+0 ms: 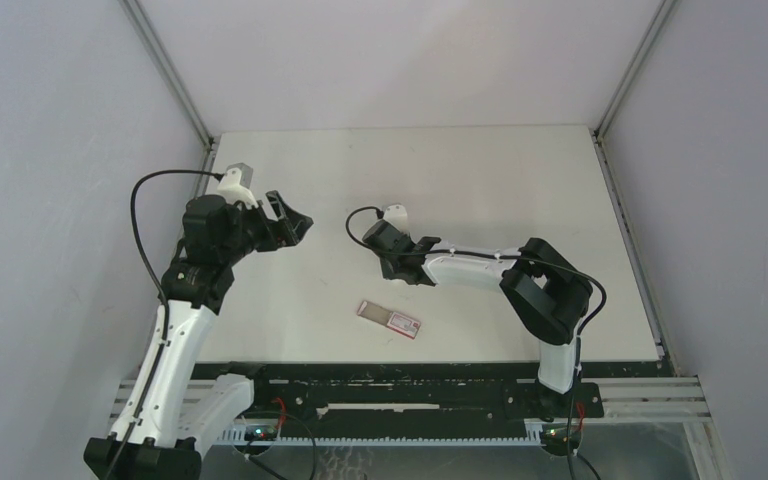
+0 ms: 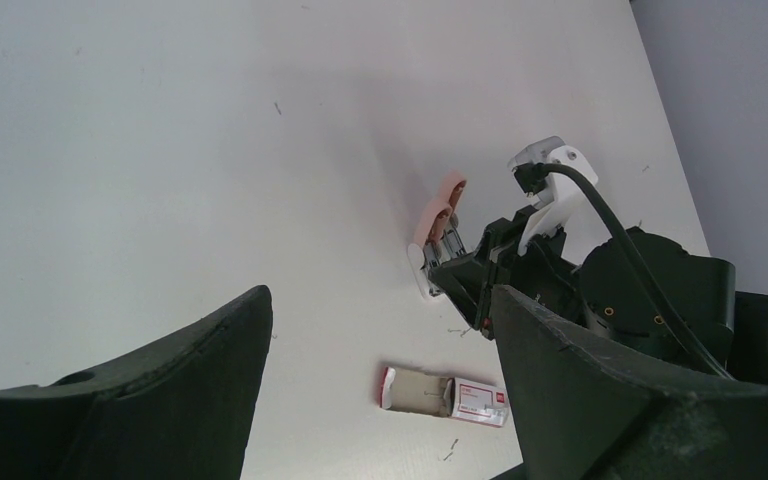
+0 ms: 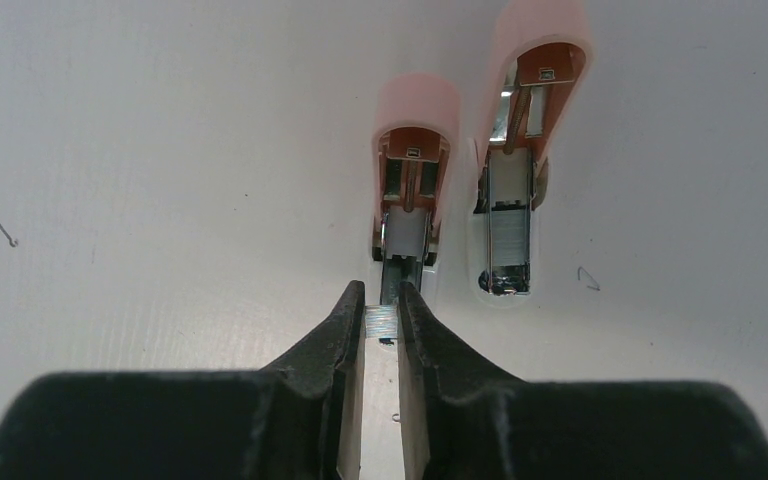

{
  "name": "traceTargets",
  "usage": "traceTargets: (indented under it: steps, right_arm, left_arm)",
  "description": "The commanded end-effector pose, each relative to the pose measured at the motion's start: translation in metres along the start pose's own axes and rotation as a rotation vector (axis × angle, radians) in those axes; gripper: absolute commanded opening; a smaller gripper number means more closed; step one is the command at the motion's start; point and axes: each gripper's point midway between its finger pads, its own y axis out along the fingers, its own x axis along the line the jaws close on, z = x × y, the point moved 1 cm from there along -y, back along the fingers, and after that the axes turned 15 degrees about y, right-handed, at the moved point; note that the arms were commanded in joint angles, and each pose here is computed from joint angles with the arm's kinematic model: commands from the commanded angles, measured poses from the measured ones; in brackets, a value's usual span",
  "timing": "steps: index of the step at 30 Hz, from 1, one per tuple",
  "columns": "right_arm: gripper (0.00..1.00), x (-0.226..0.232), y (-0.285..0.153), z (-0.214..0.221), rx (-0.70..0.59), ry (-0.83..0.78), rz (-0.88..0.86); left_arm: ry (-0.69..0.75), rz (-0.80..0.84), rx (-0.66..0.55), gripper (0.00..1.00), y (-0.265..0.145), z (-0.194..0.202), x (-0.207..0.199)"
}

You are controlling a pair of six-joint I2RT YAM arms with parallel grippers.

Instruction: Load the staples into the stapler

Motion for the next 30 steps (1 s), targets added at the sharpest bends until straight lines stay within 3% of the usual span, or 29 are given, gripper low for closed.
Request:
traceTargets:
  steps: [1, 30]
  right_arm:
    - [0.13, 0.013, -0.006, -0.028, -0.075, 0.012, -0.035]
    - [0.12, 0.006, 0.007, -0.020, -0.060, -0.018, 0.000]
  left_arm:
    - [-0.008, 0.020, -0.026, 0.84, 0.003, -0.002, -0.001]
    - [-0.016, 0.032, -0.023, 0.84, 0.005, -0.002, -0.001]
